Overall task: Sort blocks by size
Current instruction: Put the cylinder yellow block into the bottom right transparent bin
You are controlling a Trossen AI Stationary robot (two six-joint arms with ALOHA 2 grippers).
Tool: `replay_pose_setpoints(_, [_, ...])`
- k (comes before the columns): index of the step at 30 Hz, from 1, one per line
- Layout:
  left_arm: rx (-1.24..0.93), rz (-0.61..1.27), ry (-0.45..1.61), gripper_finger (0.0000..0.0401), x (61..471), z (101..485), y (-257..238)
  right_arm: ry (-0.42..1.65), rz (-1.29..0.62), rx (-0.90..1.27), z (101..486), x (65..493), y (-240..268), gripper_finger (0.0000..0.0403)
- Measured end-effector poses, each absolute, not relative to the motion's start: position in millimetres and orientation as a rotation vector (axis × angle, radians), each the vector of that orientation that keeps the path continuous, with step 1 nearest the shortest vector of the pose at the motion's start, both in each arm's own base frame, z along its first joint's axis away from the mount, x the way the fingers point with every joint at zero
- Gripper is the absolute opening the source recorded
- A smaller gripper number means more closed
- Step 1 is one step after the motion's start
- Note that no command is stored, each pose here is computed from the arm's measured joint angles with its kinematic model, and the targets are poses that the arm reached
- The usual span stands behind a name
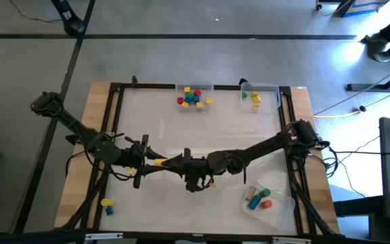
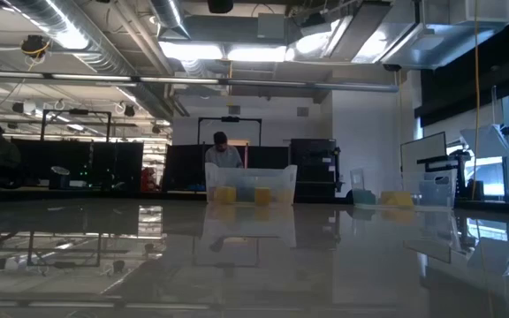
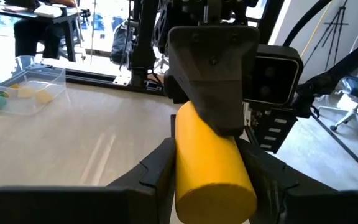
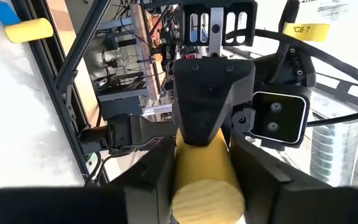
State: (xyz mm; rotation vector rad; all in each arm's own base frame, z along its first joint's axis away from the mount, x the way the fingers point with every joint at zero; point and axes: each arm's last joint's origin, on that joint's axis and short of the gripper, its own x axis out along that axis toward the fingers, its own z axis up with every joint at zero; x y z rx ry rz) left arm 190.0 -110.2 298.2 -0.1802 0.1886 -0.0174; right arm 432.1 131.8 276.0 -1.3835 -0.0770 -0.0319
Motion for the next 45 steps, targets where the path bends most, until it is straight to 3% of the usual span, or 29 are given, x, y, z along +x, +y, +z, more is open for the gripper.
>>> replay_pose_setpoints(15, [-0.176,-0.022,0.175,0.0176,187.7,301.4,-108.1,-0.072,-0.026,-1.324,275.5,431.8,133.0,0.0132])
replay_pose_setpoints(30, [-0.136,-0.057,0.135,0.0180,172.8,313.0,-103.5,-0.069,-0.027,-1.305,275.4,431.0,135.2,0.0139])
replay_pose_setpoints(39, [-0.133,-0.054,0.312,0.0180,134.3,306.1,-83.2,-0.023,-0.053,-1.138,273.4,427.5,144.1,0.0136])
replay_pose_setpoints(45, [-0.176,0.014,0.454,0.0180,118.1,293.9,-70.6,0.142,-0.038,-0.980,260.3,420.3,156.1,0.0137])
